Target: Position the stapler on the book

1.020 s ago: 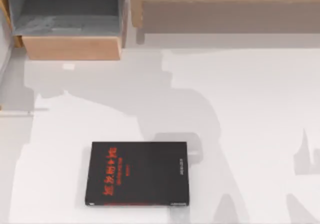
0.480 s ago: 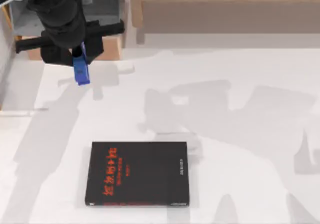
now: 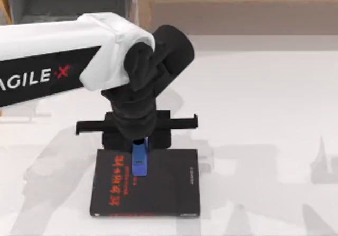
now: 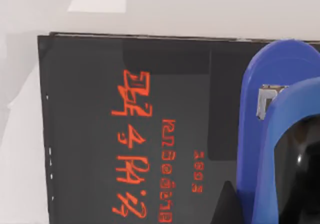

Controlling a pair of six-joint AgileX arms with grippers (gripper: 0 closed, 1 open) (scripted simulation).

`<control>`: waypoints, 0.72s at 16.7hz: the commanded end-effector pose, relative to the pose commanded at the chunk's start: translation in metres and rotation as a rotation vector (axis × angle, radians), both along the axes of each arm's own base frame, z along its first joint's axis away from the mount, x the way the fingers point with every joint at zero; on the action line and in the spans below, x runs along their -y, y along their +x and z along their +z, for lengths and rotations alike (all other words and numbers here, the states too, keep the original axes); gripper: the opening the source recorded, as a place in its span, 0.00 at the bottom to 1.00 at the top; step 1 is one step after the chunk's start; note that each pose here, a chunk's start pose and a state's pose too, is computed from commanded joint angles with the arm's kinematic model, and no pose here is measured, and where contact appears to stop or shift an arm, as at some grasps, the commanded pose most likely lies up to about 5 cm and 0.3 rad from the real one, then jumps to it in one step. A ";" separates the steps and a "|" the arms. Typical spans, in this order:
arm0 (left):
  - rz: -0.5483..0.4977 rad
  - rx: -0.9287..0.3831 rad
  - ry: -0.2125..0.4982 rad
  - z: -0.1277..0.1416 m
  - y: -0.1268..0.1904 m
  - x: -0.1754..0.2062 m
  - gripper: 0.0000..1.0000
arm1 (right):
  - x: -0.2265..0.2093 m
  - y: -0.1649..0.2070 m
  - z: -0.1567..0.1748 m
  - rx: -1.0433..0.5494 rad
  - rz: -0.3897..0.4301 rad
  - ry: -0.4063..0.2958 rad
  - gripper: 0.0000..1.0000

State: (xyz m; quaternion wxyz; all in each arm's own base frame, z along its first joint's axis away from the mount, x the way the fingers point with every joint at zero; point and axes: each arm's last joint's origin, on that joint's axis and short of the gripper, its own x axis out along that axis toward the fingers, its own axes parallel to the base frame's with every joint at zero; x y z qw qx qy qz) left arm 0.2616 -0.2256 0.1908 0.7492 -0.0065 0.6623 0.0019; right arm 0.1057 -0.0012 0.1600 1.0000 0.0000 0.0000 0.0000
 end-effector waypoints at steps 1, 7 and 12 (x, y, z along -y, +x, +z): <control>-0.011 -0.009 0.008 -0.004 -0.009 0.004 0.00 | 0.000 0.000 0.000 0.000 0.000 0.000 1.00; -0.025 -0.020 0.018 -0.009 -0.019 0.008 0.00 | 0.000 0.000 0.000 0.000 0.000 0.000 1.00; -0.025 -0.022 0.020 -0.024 -0.017 0.008 0.00 | 0.000 0.000 0.000 0.000 0.000 0.000 1.00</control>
